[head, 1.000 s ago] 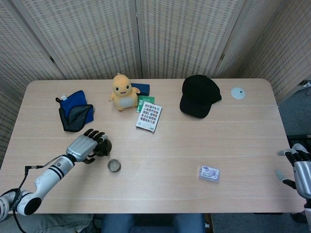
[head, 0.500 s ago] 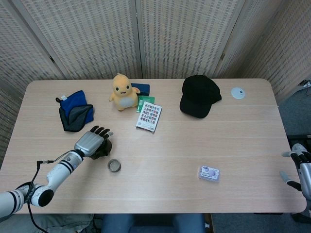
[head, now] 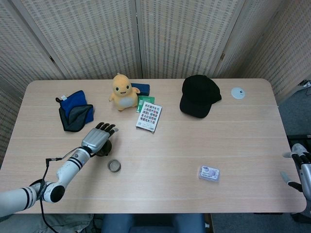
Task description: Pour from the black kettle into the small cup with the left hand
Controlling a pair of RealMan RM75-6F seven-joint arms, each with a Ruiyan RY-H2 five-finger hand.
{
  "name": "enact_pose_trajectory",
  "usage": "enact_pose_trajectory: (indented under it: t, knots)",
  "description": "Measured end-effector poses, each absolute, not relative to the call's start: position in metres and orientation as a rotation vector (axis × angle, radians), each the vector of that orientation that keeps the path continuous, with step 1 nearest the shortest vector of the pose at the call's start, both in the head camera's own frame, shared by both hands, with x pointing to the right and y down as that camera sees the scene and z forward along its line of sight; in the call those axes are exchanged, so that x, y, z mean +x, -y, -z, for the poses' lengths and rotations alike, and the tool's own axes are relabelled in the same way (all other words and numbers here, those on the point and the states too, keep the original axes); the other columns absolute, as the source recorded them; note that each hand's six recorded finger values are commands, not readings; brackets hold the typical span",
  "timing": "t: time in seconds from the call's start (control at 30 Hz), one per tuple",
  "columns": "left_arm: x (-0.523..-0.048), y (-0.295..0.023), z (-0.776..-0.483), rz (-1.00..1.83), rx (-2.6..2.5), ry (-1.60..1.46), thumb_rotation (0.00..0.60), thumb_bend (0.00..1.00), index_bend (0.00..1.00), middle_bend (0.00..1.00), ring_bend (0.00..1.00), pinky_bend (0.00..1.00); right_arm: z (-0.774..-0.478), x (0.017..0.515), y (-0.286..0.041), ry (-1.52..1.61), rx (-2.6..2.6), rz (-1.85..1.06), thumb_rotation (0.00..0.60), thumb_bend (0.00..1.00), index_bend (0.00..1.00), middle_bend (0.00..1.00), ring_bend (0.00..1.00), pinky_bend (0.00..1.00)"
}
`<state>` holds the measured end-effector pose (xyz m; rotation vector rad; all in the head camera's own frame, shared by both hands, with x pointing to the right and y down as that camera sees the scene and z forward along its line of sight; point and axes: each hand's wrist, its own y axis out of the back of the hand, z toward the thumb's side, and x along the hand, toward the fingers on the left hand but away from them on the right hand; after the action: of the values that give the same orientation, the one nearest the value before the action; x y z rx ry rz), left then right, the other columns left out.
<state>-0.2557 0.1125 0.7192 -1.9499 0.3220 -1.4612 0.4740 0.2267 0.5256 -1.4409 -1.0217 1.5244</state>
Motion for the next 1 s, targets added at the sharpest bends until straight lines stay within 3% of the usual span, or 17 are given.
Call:
enact_pose_trajectory:
  t: [1.0]
  knots:
    - [-0.250,-0.103,-0.751,1.592,-1.852,-0.296,0.600,0.27,0.11,0.05,0.03,0.00,-0.521,0.483,-0.230,1.045,-1.417,-1.537,0.600,0.17,0.38,0.38,0.31,0.38]
